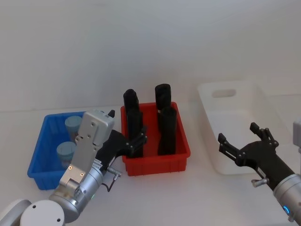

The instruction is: Pick the cotton swabs from the blue box and place them into the white box.

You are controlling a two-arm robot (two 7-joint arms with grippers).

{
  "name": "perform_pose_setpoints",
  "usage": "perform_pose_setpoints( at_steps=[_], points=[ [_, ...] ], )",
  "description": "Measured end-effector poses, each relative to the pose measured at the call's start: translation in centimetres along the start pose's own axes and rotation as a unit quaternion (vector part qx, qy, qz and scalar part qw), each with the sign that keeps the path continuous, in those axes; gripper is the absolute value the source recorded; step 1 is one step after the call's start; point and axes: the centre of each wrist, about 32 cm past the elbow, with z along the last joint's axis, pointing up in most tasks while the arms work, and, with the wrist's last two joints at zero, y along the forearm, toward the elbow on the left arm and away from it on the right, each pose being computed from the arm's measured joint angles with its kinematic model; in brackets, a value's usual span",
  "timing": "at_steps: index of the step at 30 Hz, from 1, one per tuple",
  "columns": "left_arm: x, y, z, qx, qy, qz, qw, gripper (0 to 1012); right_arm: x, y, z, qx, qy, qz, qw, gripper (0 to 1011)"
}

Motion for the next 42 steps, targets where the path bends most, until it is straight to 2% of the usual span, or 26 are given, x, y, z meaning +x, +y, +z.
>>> perform_pose_setpoints(
  at_steps=[42],
  points=[
    [0.00, 0.00, 0.00, 0.000, 0.000, 0.000, 1.0000, 1004, 0.00, 0.00, 0.00, 0.000, 0.000, 0.000, 1.0000, 1001]
  ],
)
